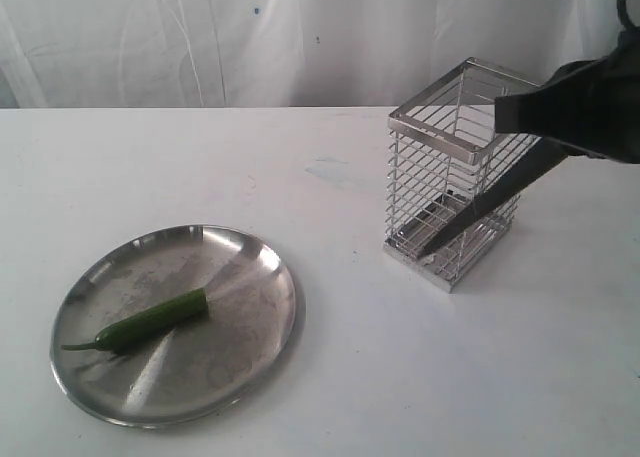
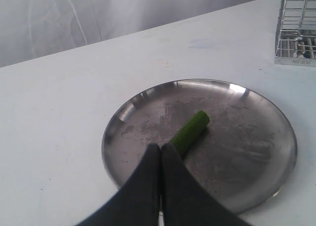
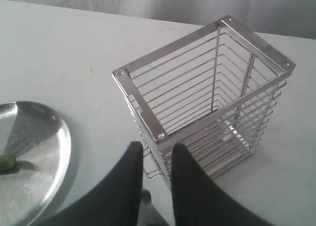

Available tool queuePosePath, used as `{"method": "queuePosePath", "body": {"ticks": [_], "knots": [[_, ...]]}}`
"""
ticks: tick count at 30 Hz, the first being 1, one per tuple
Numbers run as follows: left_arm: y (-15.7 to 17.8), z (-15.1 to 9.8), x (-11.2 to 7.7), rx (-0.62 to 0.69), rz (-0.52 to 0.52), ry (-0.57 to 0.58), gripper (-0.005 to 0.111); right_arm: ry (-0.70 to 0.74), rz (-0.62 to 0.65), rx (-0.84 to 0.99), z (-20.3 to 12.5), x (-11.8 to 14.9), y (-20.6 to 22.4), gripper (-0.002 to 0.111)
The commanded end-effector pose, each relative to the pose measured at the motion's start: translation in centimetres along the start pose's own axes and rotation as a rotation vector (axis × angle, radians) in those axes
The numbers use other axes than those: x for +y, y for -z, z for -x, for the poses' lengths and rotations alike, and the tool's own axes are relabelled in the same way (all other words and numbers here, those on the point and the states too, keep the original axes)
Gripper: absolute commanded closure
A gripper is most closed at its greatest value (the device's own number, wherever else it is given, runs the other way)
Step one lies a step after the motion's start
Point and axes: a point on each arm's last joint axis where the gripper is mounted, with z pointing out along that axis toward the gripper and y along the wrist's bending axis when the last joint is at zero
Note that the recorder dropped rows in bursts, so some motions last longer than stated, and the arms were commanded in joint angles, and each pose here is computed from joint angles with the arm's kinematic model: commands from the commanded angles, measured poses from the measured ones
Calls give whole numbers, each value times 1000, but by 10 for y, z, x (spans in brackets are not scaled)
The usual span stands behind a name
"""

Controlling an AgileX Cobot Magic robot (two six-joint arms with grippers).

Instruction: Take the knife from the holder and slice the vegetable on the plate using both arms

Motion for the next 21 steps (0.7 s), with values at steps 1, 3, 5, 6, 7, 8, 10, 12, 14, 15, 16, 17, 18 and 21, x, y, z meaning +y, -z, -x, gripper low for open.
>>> {"method": "queuePosePath", "body": {"ticks": [1, 3, 5, 6, 7, 8, 10, 12, 14, 15, 16, 17, 18, 21], "knots": [[0, -1, 0, 0, -4, 6, 107, -53, -10, -22, 3, -2, 14, 108], [0, -1, 0, 0, -4, 6, 107, -101, -9, -19, 2, -2, 22, 108], [0, -1, 0, 0, -4, 6, 107, -105, -6, -35, 3, -2, 28, 108], [0, -1, 0, 0, -4, 6, 107, -120, -4, -44, 3, -2, 31, 108], [0, -1, 0, 0, -4, 6, 107, -124, -3, -49, 3, -1, 32, 108], [0, -1, 0, 0, -4, 6, 107, -128, -3, -49, 3, -1, 32, 108], [0, -1, 0, 0, -4, 6, 107, -175, 4, -48, 3, -1, 32, 108], [0, -1, 0, 0, -4, 6, 107, -248, 34, -51, 4, 2, 33, 108], [0, -1, 0, 0, -4, 6, 107, -323, 81, -60, 5, 5, 33, 108], [0, -1, 0, 0, -4, 6, 107, -371, 109, -63, 6, 8, 33, 108], [0, -1, 0, 0, -4, 6, 107, -395, 123, -64, 7, 9, 33, 108], [0, -1, 0, 0, -4, 6, 107, -443, 148, -72, 7, 11, 33, 108], [0, -1, 0, 0, -4, 6, 107, -468, 161, -78, 7, 11, 32, 108], [0, -1, 0, 0, -4, 6, 107, -568, 200, -108, 4, 13, 28, 108]]}}
